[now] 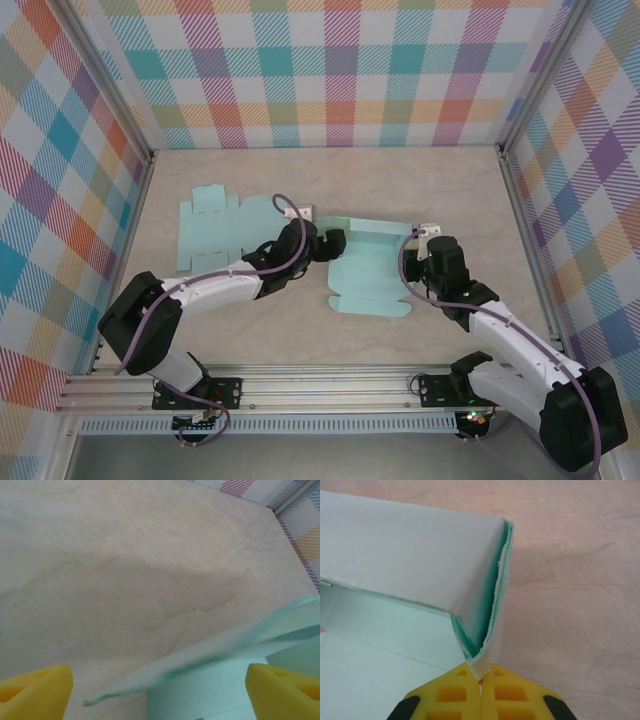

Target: Fold the paper box

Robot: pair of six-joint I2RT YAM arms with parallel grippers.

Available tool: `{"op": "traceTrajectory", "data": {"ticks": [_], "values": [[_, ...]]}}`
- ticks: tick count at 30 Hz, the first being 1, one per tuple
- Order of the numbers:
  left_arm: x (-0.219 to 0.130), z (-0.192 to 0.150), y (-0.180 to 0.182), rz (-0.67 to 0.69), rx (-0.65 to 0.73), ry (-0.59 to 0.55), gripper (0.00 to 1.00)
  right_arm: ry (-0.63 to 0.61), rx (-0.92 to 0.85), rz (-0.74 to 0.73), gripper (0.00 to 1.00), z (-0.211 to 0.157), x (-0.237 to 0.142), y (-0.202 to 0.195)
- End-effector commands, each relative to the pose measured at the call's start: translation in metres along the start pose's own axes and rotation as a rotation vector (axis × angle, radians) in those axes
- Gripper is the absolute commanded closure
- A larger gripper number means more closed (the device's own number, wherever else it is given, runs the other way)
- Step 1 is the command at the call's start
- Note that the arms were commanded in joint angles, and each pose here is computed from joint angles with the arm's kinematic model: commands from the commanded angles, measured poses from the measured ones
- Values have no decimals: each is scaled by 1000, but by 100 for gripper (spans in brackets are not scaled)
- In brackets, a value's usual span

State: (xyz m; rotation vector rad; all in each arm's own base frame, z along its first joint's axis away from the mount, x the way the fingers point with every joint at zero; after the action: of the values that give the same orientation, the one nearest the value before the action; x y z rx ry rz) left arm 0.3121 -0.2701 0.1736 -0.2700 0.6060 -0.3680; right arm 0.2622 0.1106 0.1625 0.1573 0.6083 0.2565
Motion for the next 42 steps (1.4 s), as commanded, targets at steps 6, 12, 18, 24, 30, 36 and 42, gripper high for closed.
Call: {"op": "traceTrajectory", "data": {"ticks": [6,12,18,24,30,36,42], "values": [[-31,-34,19,-19,-146,50,16,-18,5,11,100,4,1,3],[-29,-40,0,-184,-203,69,27,1,6,23,100,2,4,5],[-12,-43,-12,-244,-234,81,35,2,5,33,100,1,4,6],[3,-44,-14,-224,-239,78,38,-2,2,40,100,1,2,7],[9,-36,-23,-257,-230,59,62,6,3,47,100,0,4,8],[7,-26,-35,-311,-201,36,73,11,3,52,100,-1,6,9],[12,-22,-47,-364,-191,29,75,24,3,64,100,-2,8,11]]}}
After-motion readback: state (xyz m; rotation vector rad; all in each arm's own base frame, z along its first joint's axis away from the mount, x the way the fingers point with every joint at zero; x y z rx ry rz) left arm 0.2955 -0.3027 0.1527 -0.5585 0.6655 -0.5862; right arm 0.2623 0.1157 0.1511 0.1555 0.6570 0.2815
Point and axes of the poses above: each hand's point on the last joint's axis, 136 mm out from that joint toward the fingers, its own x axis out along the fingers, its own y axis along the line the jaws close on, z = x × y, the point moved 4 cm from there along -x, back along the fingers, and after that the axes turned 6 degrees about x, right-handed, at the moved point
